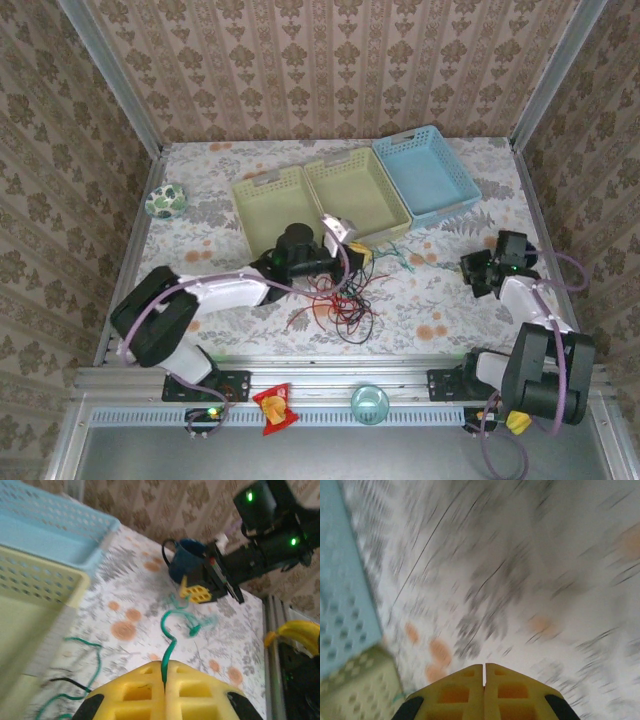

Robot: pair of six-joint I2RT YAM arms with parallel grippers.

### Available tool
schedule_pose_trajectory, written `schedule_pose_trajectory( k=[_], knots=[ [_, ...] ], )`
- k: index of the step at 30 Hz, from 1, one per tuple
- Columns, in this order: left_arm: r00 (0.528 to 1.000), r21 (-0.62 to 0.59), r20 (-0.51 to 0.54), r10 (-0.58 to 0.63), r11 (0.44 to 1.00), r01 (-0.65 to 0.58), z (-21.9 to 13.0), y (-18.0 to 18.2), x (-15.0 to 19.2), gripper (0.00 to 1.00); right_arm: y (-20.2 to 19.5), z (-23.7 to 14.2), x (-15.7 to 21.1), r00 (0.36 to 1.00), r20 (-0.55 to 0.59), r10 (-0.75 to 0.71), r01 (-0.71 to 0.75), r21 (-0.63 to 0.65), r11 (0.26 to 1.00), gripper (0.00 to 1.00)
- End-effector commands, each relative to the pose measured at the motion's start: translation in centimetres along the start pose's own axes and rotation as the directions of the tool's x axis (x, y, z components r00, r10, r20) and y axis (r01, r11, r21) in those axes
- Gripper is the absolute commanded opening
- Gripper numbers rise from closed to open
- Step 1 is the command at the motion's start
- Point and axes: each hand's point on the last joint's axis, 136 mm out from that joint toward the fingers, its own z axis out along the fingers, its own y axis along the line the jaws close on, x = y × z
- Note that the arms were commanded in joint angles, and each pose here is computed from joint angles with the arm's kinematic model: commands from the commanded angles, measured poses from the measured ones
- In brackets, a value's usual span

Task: Untangle the cables

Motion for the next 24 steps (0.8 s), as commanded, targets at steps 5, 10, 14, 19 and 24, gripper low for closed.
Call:
schedule_pose_trajectory(
  k=[5, 10, 14, 19, 24],
  knots=[
    [0.995, -0.099, 0.087, 0.042, 0.995, -0.033, -3.1, 1.5, -2.1, 0.00, -2.2, -0.4, -3.2, 0.992, 0.111, 0.064, -0.073, 0.074, 0.995, 0.00],
    [0.996, -0.104, 0.082, 0.029, 0.994, -0.021, -2.7, 1.6, -1.5, 0.00, -0.9, -0.2, -2.5, 0.996, 0.088, 0.019, -0.023, 0.041, 0.999, 0.00],
    [0.994, -0.111, 0.105, 0.027, 0.994, -0.015, -2.5, 1.9, -1.8, 0.00, 1.1, -0.4, -1.6, 0.997, 0.062, -0.049, 0.051, -0.028, 0.998, 0.00],
    [0.996, -0.099, 0.077, 0.043, 0.994, -0.036, -1.5, 1.7, -1.6, 0.00, 5.6, -1.5, 0.8, 0.971, 0.053, -0.233, 0.238, -0.121, 0.964, 0.00],
    [0.996, -0.076, 0.075, 0.042, 0.996, -0.036, -0.6, 1.4, -1.7, 0.00, 8.8, -2.8, 3.7, 0.895, 0.086, -0.438, 0.446, -0.117, 0.888, 0.00]
  ],
)
